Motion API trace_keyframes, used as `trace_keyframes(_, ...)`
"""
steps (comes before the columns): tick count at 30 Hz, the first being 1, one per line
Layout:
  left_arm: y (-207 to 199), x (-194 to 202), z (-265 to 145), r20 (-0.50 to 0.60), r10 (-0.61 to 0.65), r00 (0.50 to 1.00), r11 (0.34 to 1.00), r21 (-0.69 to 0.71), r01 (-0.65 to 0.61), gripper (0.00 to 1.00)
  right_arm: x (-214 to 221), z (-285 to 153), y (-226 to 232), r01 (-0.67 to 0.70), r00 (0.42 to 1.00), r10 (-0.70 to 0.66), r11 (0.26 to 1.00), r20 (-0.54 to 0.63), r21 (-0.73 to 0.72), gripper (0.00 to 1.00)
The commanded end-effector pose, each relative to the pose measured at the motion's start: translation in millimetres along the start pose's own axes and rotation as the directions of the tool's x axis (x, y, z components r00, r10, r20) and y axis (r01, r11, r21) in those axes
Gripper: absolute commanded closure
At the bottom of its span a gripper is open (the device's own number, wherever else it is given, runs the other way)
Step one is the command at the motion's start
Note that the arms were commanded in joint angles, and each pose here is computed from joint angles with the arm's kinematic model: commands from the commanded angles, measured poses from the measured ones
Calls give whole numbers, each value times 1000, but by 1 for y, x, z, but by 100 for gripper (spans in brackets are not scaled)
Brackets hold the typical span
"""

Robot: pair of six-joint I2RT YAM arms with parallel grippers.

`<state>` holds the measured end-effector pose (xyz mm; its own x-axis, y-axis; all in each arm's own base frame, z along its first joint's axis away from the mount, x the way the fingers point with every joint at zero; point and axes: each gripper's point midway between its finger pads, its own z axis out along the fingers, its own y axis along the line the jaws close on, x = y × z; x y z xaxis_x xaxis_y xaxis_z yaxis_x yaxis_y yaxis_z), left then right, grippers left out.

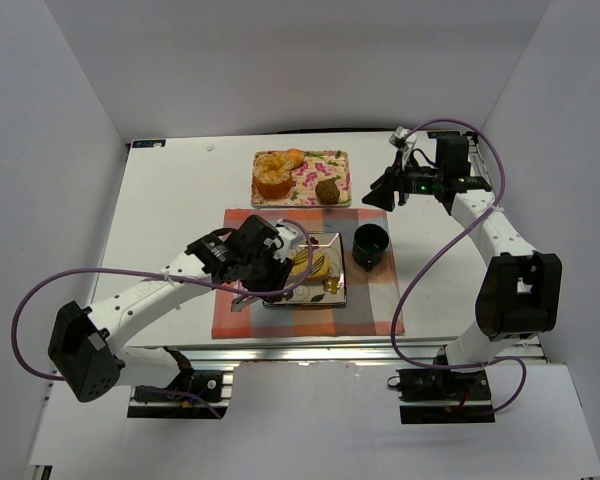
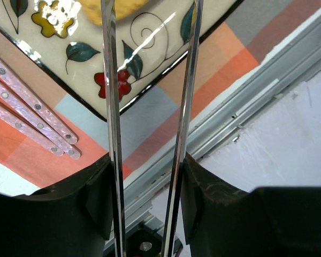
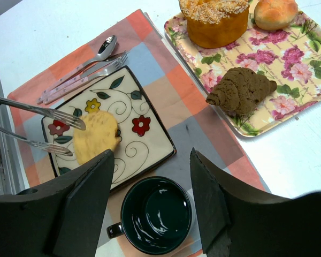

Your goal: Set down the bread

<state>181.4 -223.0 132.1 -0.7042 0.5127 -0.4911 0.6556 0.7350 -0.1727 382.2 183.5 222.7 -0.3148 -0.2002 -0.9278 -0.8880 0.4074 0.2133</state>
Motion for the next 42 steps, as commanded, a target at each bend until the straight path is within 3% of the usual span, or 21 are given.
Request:
trace_keyframes(1, -16, -20, -23, 70, 20, 997, 998, 63, -25, 45, -10, -4, 5, 13, 1000, -13, 1000, 18, -15, 36)
trace_keyframes(8, -19, -23, -37, 61, 24, 998, 997, 71, -28, 51, -9, -4, 5, 10, 1000, -10, 1000, 18, -15, 36)
trace_keyframes(10, -3, -26, -36, 72, -21, 997, 999, 26, 19, 58, -8, -3, 4, 7, 1000, -7, 1000, 17, -15, 36)
trace_keyframes(14, 64, -42, -35, 191, -224, 956, 969, -59, 238, 76, -8, -4, 6, 16, 1000, -15, 1000, 18, -13, 36)
trace_keyframes(16, 95, -54, -37, 280, -245, 928, 944, -148, 294, 85, -6, -5, 7, 16, 1000, -16, 1000, 16, -14, 36)
trace_keyframes(21, 181, -41, -20, 313, -319, 894, 835, -352, 422, 88, -6, -6, 10, 26, 1000, -26, 1000, 16, -15, 36)
trace_keyframes(22, 197, -48, -21, 360, -306, 881, 820, -370, 436, 89, -6, -6, 10, 27, 1000, -27, 1000, 16, -15, 36)
trace_keyframes(23, 219, -44, -26, 393, -323, 861, 787, -393, 475, 89, -7, -7, 11, 32, 999, -31, 999, 17, -16, 36)
trace_keyframes(28, 279, -23, -25, 458, -253, 852, 735, -482, 477, 83, -7, -9, 13, 55, 998, -55, 998, 16, -18, 36)
trace_keyframes(32, 321, 7, -21, 483, -331, 811, 682, -471, 559, 72, -7, -10, 15, 68, 998, -68, 998, 15, -17, 36)
trace_keyframes(42, 332, 40, 27, 401, -434, 807, 697, -417, 583, 56, -4, -12, 14, 64, 998, -64, 998, 6, -3, 36)
